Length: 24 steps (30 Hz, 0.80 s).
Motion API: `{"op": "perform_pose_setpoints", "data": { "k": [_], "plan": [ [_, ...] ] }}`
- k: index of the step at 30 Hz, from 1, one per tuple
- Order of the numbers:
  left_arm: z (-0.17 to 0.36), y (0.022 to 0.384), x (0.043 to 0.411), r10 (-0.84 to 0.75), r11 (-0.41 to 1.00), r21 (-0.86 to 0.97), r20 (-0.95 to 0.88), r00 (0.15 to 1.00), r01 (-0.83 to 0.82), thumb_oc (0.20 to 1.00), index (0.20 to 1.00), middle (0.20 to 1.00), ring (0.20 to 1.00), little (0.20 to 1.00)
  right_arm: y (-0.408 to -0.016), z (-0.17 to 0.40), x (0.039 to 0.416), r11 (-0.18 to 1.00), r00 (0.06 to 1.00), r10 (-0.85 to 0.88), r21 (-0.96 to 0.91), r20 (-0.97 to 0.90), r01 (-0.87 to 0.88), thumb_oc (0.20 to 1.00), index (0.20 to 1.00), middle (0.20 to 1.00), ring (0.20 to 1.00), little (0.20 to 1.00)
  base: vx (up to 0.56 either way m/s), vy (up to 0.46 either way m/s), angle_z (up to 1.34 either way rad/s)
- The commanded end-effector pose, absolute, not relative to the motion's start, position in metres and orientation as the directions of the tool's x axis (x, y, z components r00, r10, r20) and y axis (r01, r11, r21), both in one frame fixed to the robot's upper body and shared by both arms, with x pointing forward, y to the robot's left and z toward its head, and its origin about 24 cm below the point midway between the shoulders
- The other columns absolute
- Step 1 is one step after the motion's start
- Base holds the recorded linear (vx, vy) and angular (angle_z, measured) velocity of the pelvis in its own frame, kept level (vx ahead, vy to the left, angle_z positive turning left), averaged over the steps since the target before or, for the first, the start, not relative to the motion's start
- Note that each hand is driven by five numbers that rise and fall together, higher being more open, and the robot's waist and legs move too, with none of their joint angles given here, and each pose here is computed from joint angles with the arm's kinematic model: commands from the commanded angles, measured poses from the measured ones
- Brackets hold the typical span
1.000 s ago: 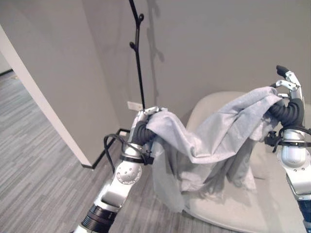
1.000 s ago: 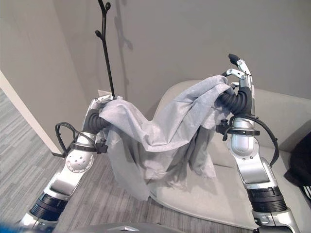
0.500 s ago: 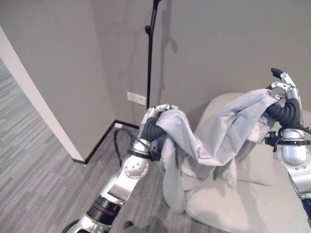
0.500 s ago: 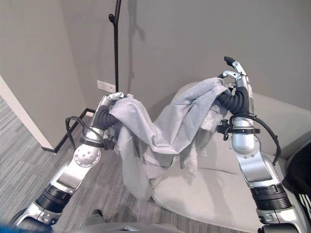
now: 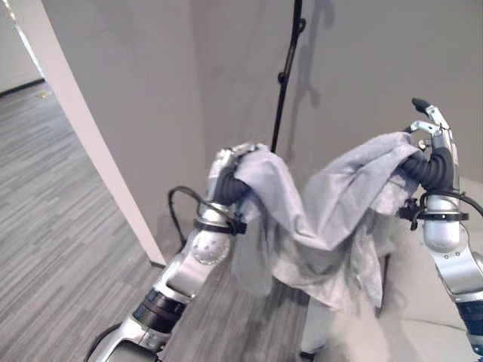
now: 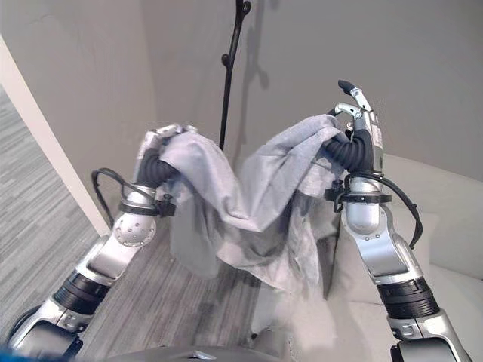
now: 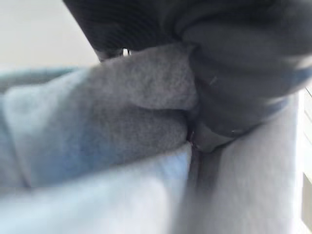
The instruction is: Hang the clothes on the sofa on the clothes rack.
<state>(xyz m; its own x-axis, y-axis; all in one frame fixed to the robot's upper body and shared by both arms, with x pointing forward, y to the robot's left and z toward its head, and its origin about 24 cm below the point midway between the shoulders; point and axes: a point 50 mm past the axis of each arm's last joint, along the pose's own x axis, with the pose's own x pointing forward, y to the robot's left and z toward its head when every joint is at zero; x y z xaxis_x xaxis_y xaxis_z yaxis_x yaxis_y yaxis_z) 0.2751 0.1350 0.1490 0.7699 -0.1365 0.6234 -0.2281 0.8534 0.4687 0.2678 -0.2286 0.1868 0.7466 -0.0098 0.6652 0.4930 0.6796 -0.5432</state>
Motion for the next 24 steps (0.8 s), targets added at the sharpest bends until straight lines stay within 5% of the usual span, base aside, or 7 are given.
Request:
{"op": "perform_pose_setpoints", "data": {
  "k": [1,11,24],
  "plan": [
    [0.158,0.129,0.259,-0.194,0.855,0.468,0.689,0.699,-0.225,0.200,0.200,0.200,0.200,0.200,-0.253,0.223,0.264,0.619,0.614,-0.087,-0.440,0.785,0.651,0.200,0.200,0.200,0.200,0.200,0.23,-0.280,0.64],
    [0.158,0.135,0.261,-0.143,0.851,0.452,0.691,0.708,-0.269,0.200,0.200,0.200,0.200,0.200,-0.277,0.215,0.248,0.573,0.663,-0.076,-0.512,0.745,0.640,0.200,0.200,0.200,0.200,0.200,0.22,-0.223,0.45],
    [0.154,0.122,0.260,-0.191,0.862,0.465,0.667,0.720,-0.203,0.200,0.200,0.200,0.200,0.200,-0.260,0.218,0.259,0.623,0.678,0.002,-0.532,0.735,0.574,0.200,0.200,0.200,0.200,0.200,0.10,-0.147,-0.06]
  ]
}}
